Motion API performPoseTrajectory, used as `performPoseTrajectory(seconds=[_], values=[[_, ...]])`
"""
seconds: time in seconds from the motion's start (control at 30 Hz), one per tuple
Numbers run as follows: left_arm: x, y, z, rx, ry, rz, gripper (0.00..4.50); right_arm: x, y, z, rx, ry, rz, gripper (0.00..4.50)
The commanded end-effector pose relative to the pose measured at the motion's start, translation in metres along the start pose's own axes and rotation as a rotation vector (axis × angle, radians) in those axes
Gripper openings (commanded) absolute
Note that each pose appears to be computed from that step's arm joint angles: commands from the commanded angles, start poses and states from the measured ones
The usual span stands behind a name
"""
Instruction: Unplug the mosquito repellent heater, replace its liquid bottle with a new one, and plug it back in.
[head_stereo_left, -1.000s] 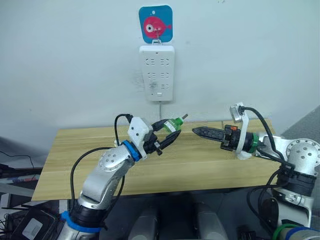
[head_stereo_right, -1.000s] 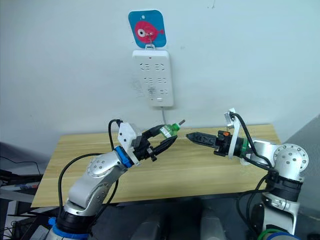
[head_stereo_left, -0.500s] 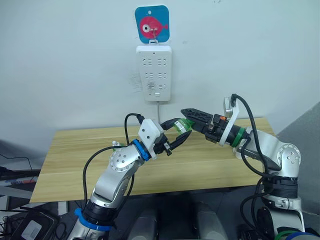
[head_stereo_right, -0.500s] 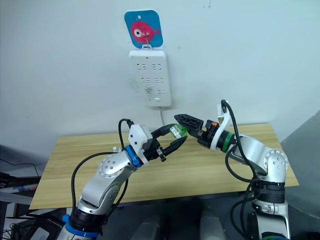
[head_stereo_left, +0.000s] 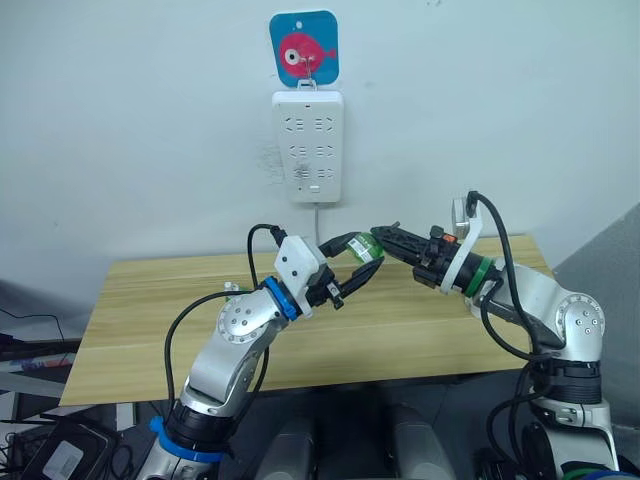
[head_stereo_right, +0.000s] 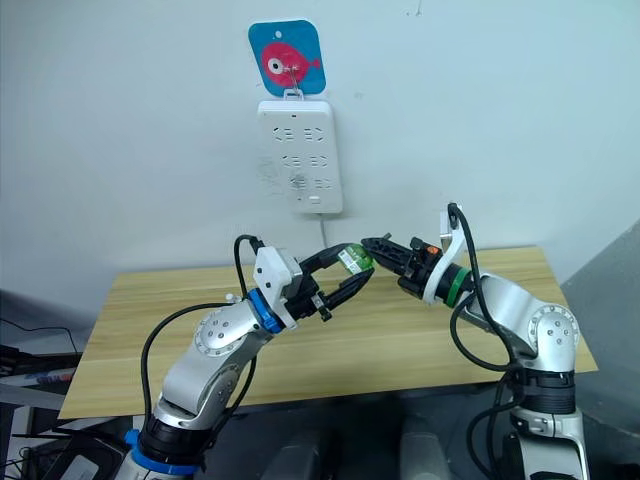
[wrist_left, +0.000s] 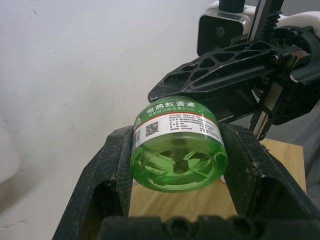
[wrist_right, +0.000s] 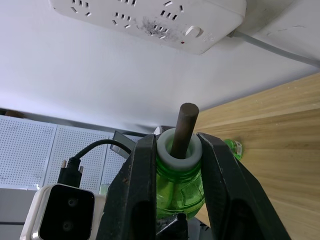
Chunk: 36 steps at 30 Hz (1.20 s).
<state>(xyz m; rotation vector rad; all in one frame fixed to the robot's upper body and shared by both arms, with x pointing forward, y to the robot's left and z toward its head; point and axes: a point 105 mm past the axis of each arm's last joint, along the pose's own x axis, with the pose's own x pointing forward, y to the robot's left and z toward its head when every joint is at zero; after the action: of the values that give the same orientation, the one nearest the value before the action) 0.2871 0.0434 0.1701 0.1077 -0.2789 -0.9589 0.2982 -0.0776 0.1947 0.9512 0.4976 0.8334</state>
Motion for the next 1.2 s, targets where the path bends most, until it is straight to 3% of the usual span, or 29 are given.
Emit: performPoseTrajectory(seconds=[0.03, 0.13, 0.23, 0.37, 0.53, 0.73, 0.9, 1.03, 1.2], values=[[0.002, -0.006, 0.009, 0.025, -0.034, -0.022, 2.61, -0.001, 0.014, -0.001, -0.016, -0.001, 0.061, 0.83], [0.000, -0.004, 0.008, 0.019, -0.014, -0.035, 3.58, -0.003, 0.009, 0.001, -0.020, -0.006, 0.030, 0.83], [-0.006, 0.002, 0.011, 0.042, 0.023, -0.085, 4.48, -0.011, -0.014, 0.006, -0.162, 0.007, -0.116, 0.83], [-0.016, 0.007, 0.012, 0.060, 0.117, -0.183, 4.50, -0.014, -0.063, 0.008, -0.602, 0.006, -0.329, 0.83], [-0.021, 0.002, 0.007, 0.048, 0.210, -0.295, 4.50, -0.018, -0.119, 0.016, -1.202, -0.016, -0.472, 0.83], [-0.024, 0.004, -0.003, 0.097, 0.259, -0.335, 4.50, -0.023, -0.176, 0.027, -1.339, -0.054, -0.668, 0.83], [-0.025, 0.011, -0.002, 0.113, 0.259, -0.325, 4.50, -0.029, -0.204, 0.030, -1.207, -0.100, -0.773, 0.83], [-0.026, 0.011, -0.003, 0.115, 0.260, -0.333, 4.50, -0.029, -0.208, 0.026, -1.160, -0.108, -0.751, 0.83], [-0.027, 0.015, -0.004, 0.105, 0.254, -0.296, 4.50, -0.032, -0.205, 0.025, -1.196, -0.098, -0.723, 2.54]])
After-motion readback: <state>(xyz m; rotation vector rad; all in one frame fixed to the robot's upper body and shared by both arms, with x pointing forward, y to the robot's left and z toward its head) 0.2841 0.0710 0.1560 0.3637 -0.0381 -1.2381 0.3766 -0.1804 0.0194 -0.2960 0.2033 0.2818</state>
